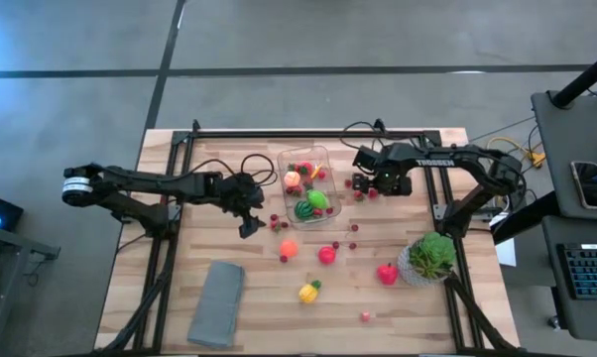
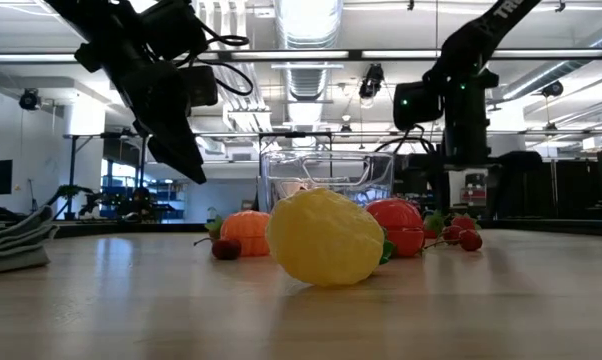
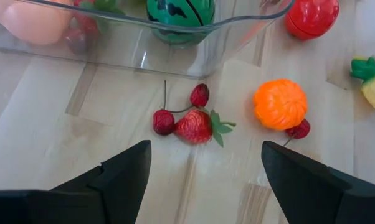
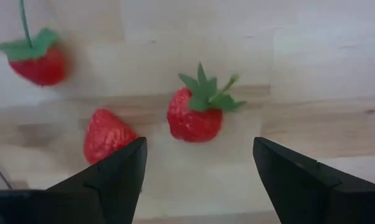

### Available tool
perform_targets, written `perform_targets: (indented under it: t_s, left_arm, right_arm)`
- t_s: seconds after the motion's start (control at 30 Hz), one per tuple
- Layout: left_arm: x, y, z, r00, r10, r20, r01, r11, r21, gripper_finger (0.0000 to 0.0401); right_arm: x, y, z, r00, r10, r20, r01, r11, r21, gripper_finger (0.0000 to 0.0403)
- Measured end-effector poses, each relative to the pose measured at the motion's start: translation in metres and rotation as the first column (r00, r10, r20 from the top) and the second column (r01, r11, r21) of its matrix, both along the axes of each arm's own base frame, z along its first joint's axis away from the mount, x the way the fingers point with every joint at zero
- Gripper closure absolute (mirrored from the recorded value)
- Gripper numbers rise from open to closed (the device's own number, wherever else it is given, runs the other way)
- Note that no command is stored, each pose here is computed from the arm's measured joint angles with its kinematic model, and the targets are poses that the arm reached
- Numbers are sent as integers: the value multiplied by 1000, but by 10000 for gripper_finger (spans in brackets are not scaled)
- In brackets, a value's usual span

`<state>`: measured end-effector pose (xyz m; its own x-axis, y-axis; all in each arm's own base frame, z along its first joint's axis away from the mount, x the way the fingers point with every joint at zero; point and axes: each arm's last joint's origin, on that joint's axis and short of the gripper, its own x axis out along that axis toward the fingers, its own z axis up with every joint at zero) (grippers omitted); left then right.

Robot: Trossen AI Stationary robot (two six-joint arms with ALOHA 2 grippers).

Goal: Pick and placing Produce into tupperware
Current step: Put the red strawberry into the transparent container

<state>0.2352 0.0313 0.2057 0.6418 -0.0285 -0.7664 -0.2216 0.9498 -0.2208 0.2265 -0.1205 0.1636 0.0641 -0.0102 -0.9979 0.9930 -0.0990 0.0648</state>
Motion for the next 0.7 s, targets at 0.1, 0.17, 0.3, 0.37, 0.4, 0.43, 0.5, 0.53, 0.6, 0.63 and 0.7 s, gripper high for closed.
perform_targets:
  t_s: [0.1,0.17,0.3,0.37,0.4,0.43,0.5,0.53,0.6,0.63,0.7]
  left_arm:
    - [0,0,0,1000,0,0,0,1000,0,112]
    - [0,0,0,1000,0,0,0,1000,1,112]
    - [0,0,0,1000,3,1,-3,1000,2,112]
    - [0,0,0,1000,3,1,-3,1000,3,112]
    - [0,0,0,1000,3,1,-3,1000,3,112]
    - [0,0,0,1000,3,1,-3,1000,3,112]
    - [0,0,0,1000,4,1,-4,1000,3,111]
    - [0,0,0,1000,4,2,-4,1000,3,111]
    - [0,1,0,1000,4,2,-4,1000,4,111]
    - [0,0,0,1000,3,3,-3,1000,4,111]
    - [0,0,0,1000,3,4,-3,1000,4,112]
  right_arm:
    - [0,-1,-5,999,-31,24,31,999,-20,122]
    - [1,-1,-8,998,-47,42,49,998,-39,126]
    - [-2,0,-12,996,-75,39,76,996,-40,144]
    - [-4,1,-15,997,-75,26,76,996,-35,157]
    - [-6,2,-17,997,-78,20,79,996,-33,163]
    - [-7,3,-19,997,-81,11,82,996,-33,169]
    - [-10,4,-22,996,-87,-5,87,996,-29,181]
    - [-11,5,-23,996,-86,-6,86,996,-29,186]
    - [-12,5,-24,997,-80,-10,80,996,-31,196]
    - [-12,5,-24,997,-77,-12,76,997,-34,201]
    - [-12,5,-23,997,-71,-15,70,997,-39,210]
